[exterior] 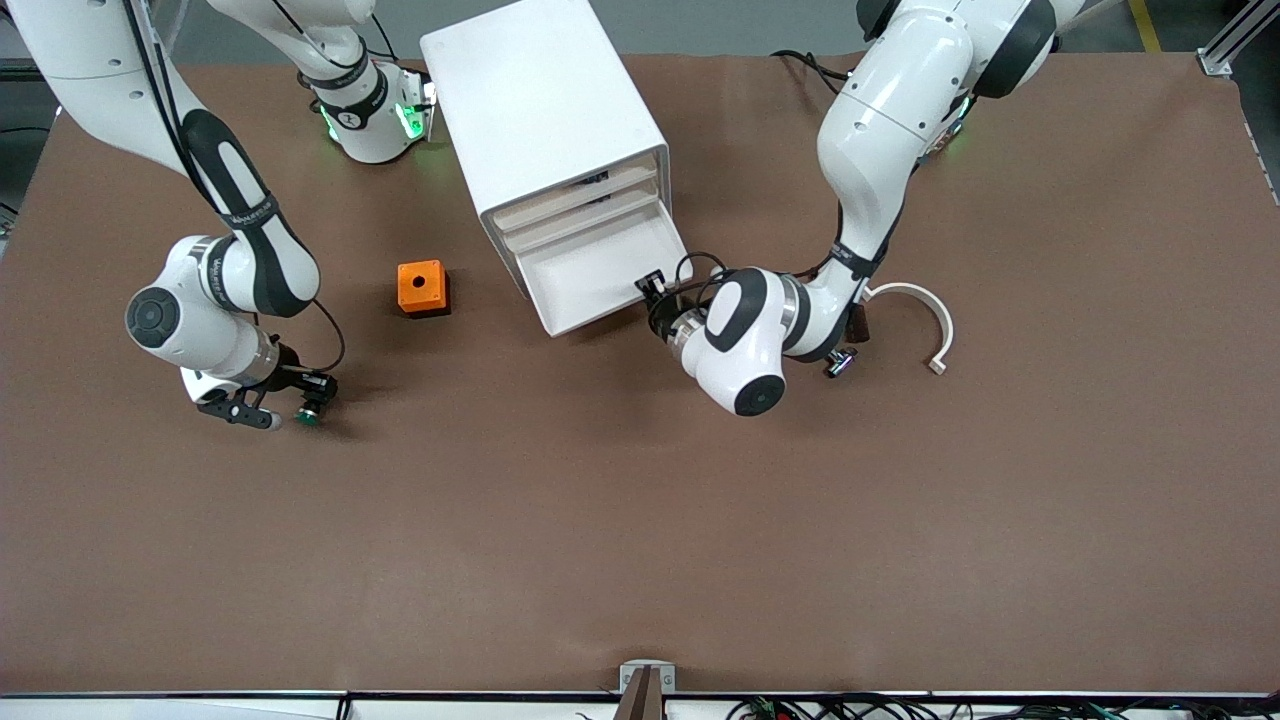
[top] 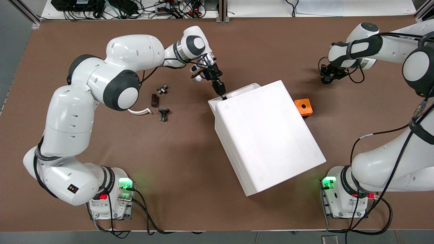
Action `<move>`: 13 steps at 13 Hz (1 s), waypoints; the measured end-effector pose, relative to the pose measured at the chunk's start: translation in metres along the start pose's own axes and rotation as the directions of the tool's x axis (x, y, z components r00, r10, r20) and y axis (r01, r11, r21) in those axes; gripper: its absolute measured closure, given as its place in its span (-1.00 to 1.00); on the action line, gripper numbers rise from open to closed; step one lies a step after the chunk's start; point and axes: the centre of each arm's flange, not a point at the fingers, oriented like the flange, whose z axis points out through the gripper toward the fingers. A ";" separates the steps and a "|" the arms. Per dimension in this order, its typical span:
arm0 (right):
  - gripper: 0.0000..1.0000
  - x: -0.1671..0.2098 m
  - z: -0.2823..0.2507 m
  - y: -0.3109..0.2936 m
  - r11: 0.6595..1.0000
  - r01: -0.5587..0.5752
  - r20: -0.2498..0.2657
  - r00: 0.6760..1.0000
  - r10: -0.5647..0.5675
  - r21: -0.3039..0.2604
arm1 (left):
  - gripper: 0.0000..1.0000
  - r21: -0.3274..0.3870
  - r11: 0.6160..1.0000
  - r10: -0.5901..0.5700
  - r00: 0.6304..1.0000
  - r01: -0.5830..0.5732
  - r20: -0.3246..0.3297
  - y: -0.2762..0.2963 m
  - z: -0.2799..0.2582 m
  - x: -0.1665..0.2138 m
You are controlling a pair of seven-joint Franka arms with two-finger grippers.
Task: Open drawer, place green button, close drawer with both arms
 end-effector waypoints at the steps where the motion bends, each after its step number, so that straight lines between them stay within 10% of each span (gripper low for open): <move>1: 0.17 0.002 -0.013 -0.002 1.000 -0.022 0.023 0.999 0.022 -0.003 | 0.58 -0.022 1.000 -0.004 1.000 0.004 0.013 0.005 -0.005 0.000; 8: 0.18 -0.061 -0.095 -0.175 0.950 -0.311 0.051 0.949 0.311 -0.016 | -0.97 -0.287 0.954 0.077 0.995 -0.090 -0.056 0.008 -0.047 -0.012; 13: 0.18 -0.140 -0.128 -0.322 0.893 -0.448 0.023 0.894 0.447 0.049 | -1.00 -0.483 0.853 0.141 0.978 -0.198 -0.152 -0.035 -0.116 -0.013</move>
